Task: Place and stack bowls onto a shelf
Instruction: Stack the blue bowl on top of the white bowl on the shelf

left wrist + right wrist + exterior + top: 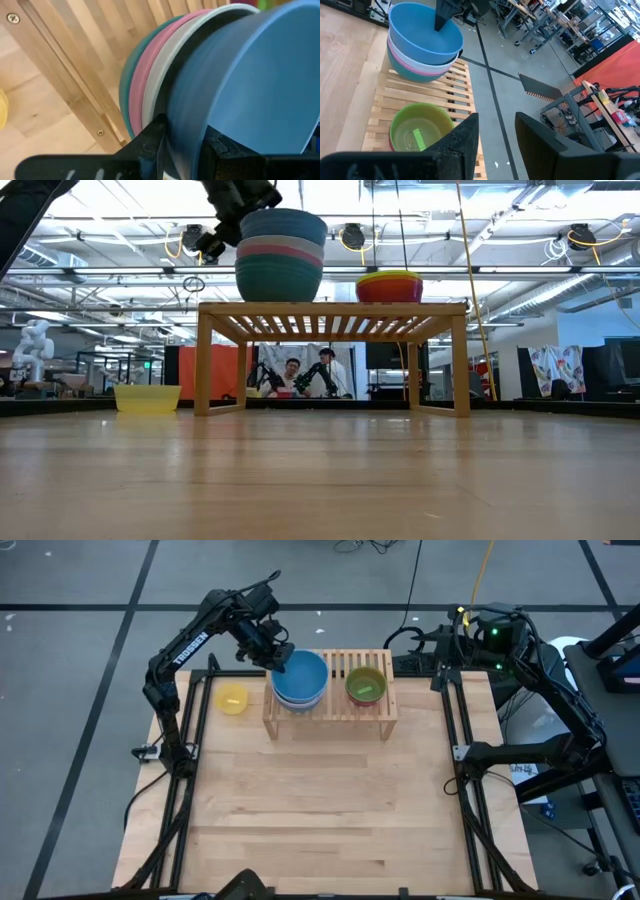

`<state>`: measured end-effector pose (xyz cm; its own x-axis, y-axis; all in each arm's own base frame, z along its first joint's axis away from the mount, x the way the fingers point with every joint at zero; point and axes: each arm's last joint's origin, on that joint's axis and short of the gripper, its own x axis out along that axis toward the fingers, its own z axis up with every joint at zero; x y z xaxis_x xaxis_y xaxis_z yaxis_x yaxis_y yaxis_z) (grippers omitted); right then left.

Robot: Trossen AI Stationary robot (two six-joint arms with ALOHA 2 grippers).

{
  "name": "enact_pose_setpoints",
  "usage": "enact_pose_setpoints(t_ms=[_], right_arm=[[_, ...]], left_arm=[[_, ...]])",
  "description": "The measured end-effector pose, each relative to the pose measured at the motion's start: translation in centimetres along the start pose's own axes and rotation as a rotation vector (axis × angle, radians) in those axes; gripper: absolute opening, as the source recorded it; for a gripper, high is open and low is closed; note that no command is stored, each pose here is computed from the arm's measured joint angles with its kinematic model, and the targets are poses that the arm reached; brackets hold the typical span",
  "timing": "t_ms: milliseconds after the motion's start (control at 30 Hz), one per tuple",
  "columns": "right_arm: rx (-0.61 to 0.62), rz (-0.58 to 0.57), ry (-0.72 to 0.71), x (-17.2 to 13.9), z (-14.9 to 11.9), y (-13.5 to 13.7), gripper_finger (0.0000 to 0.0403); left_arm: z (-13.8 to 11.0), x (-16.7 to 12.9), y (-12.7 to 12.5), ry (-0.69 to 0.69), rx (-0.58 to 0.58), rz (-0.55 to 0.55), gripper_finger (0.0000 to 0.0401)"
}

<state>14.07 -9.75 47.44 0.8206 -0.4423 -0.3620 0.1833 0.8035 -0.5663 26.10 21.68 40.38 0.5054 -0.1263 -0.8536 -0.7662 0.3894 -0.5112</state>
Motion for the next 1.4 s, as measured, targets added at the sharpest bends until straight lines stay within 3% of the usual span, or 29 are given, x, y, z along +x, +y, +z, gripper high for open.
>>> enact_pose_setpoints(t_ms=[567,767,1167,1400], right_arm=[[-0.022,0.000,-0.001,0.0,0.0,0.0,0.0121],[-0.022,0.000,0.000,0.0,0.0,0.0,0.0121],[-0.022,-0.001,-0.001,0.0,0.0,0.0,0.0121],[-0.022,-0.001,0.000,0.0,0.0,0.0,0.0121]], left_arm=[[0.0,-0.6,-0.1,-0.023,0.037,-0.010,0.0072],[-0.2,-0.4,-0.5,-0.026,0.110,0.007,0.0072],[-0.6,-1.2,-0.4,-0.112,0.165,0.157,0.0072],[-0.8,-1.3,-0.5,-0.117,0.224,0.169,0.0072]])
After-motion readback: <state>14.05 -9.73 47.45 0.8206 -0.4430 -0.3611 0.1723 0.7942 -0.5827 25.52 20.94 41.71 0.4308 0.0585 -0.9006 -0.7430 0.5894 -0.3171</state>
